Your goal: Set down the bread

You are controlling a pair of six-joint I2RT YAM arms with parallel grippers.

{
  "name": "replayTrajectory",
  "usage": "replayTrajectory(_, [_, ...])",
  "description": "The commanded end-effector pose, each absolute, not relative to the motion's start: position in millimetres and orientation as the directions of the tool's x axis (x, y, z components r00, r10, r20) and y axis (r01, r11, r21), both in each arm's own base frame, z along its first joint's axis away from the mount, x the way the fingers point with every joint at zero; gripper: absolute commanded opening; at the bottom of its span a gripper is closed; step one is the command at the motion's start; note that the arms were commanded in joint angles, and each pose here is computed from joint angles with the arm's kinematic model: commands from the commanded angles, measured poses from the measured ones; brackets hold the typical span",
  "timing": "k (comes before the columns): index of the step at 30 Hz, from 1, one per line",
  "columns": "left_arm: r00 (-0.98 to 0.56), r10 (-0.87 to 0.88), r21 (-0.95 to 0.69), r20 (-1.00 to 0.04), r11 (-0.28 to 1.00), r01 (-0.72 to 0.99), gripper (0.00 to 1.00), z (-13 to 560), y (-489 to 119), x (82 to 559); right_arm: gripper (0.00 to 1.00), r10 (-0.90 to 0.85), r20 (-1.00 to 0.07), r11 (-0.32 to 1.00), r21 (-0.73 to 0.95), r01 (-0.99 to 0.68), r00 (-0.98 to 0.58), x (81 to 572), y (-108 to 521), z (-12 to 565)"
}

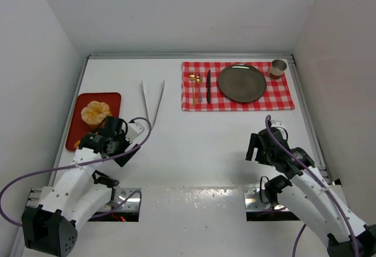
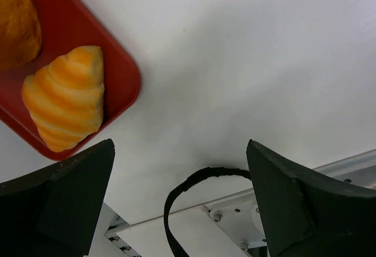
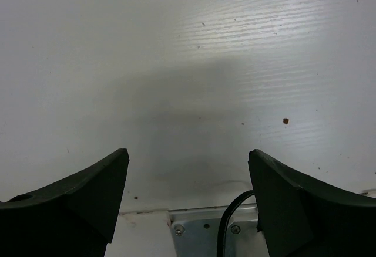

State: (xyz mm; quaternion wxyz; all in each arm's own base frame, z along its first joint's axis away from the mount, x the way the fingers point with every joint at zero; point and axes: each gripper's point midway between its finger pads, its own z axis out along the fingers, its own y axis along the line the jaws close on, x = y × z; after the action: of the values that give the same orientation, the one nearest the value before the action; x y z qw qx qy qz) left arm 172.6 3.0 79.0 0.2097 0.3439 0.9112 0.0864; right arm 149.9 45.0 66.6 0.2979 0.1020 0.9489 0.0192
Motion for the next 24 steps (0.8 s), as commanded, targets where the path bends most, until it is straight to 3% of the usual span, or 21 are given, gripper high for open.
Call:
replayTrajectory(1, [-0.688,0.616,0.358,-0.384,0.786,0.504,1.0,92.0,6.8,186.6,0.83,0.21,-0.566,0.977,0.099,0.188,-0.797,151.7,45.3,67.7])
replayTrajectory(6, [-0.651,0.559,0.402,-0.514,0.827,0.393,1.0,154.4,2.5,224.4,0.83,0.199,-0.565,0.98,0.091,0.18,-0.801,155.8,46.9,66.6])
replayTrajectory(8, [-0.57,0.547,0.34,-0.613,0.834,0.436,1.0,196.0,-22.9,242.7,0.84,0.186,-0.559,0.982,0.088,0.166,-0.808,157.2,49.3,64.0])
replayTrajectory(11, [-0.501,0.577,0.244,-0.645,0.777,0.58,1.0,223.0,-72.5,267.3,0.84,0.171,-0.544,0.985,0.082,0.15,-0.822,161.7,53.7,60.0])
replayTrajectory(13, [-0.529,0.606,0.214,-0.595,0.753,0.622,1.0,218.0,-95.3,279.6,0.84,0.16,-0.548,0.987,0.095,0.129,-0.821,168.2,60.1,61.8])
replayTrajectory(16, [-0.573,0.716,0.279,-0.398,0.69,0.668,1.0,183.4,-125.5,312.6,0.84,0.137,-0.533,0.991,0.077,0.114,-0.835,176.7,63.7,63.4])
replayTrajectory(17, [-0.589,0.71,0.319,-0.386,0.702,0.637,1.0,185.7,-130.2,330.6,0.84,0.129,-0.539,0.992,0.077,0.104,-0.832,183.5,67.3,69.0])
replayTrajectory(18, [-0.641,0.703,0.299,-0.308,0.711,0.636,1.0,153.0,-133.6,345.4,0.84,0.112,-0.531,0.994,0.063,0.093,-0.84,186.7,68.4,67.5])
replayTrajectory(19, [-0.681,0.665,0.285,-0.305,0.747,0.601,1.0,145.2,-134.3,358.2,0.84,0.106,-0.518,0.994,0.047,0.095,-0.849,187.5,67.9,65.4])
replayTrajectory(20, [-0.767,0.514,0.246,-0.384,0.858,0.451,1.0,155.2,-129.5,385.6,0.84,0.099,-0.526,0.995,0.049,0.087,-0.844,192.7,70.0,72.2])
replayTrajectory(21, [-0.825,0.438,0.203,-0.357,0.899,0.389,1.0,134.7,-126.8,396.6,0.84,0.087,-0.514,0.996,0.034,0.081,-0.853,193.2,69.7,69.5])
replayTrajectory(24, [-0.875,0.175,0.008,-0.451,0.981,0.192,1.0,127.4,-124.1,424.0,0.84,0.064,-0.504,0.997,0.005,0.071,-0.861,197.9,68.4,67.3])
